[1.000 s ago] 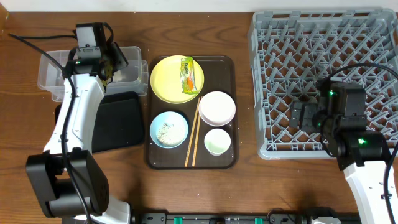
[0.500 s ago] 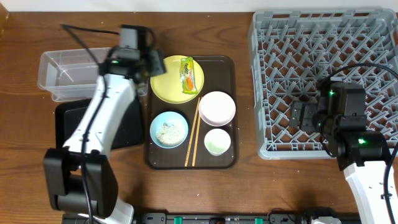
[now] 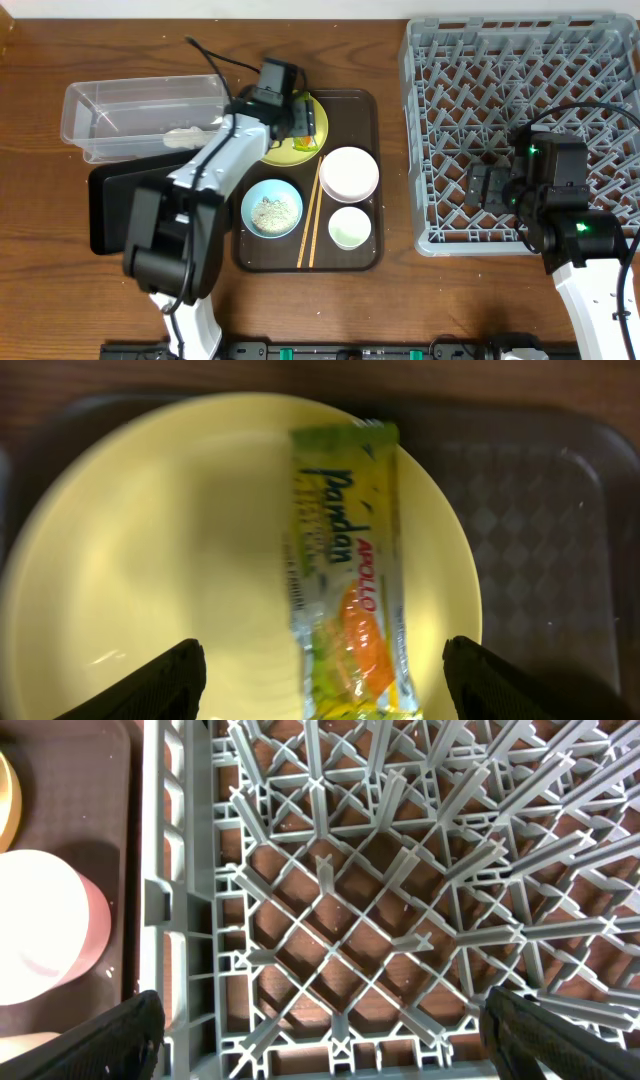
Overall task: Sort waste into correct bins and load items into the dishwasher rack
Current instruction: 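Reach the left gripper back to the plate and grasp the green wrapper, then carry the green wrapper with the left gripper into the clear bin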
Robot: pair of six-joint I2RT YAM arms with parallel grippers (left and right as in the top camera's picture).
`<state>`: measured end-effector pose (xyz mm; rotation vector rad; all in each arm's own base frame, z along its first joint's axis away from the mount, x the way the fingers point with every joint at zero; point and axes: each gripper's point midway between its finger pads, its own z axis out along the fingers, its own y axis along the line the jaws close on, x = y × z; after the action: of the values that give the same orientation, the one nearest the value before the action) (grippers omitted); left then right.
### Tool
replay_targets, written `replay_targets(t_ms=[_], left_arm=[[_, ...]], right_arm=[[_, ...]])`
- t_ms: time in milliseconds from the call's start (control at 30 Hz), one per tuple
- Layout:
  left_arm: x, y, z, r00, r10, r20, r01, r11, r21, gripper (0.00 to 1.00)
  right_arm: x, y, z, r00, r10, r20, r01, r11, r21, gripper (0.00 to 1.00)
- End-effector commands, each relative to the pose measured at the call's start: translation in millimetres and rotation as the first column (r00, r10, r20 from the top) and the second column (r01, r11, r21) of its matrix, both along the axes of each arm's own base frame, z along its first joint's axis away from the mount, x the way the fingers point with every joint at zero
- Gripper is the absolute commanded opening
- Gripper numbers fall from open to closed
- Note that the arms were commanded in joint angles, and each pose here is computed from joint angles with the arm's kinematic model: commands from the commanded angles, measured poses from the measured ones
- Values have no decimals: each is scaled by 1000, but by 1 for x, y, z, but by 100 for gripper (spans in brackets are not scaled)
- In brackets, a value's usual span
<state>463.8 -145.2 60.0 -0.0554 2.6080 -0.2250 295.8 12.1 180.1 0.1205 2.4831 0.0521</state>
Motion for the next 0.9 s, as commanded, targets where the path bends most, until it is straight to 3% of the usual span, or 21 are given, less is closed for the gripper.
replay_targets(t_ms=[0,400,667,733,867], left_arm=[[0,-4,-21,1000,-21,-21,22,1000,19,79],[-12,-20,-62,994,-58,-94,62,997,42,78],[-12,-14,-57,994,-46,-98,51,998,47,22],[-12,-11,-52,995,-40,-95,45,998,47,13],[-7,0,-24,999,-16,-52,18,999,36,6]], right_arm=[[3,-6,9,1000,-12,20,12,1000,-11,99],[1,-6,8,1000,-12,12,12,1000,-11,99],[1,-6,7,1000,-12,9,12,1000,-12,99],[0,-6,7,1000,-12,9,12,1000,-12,99],[0,-6,7,1000,-12,9,12,1000,-12,99]])
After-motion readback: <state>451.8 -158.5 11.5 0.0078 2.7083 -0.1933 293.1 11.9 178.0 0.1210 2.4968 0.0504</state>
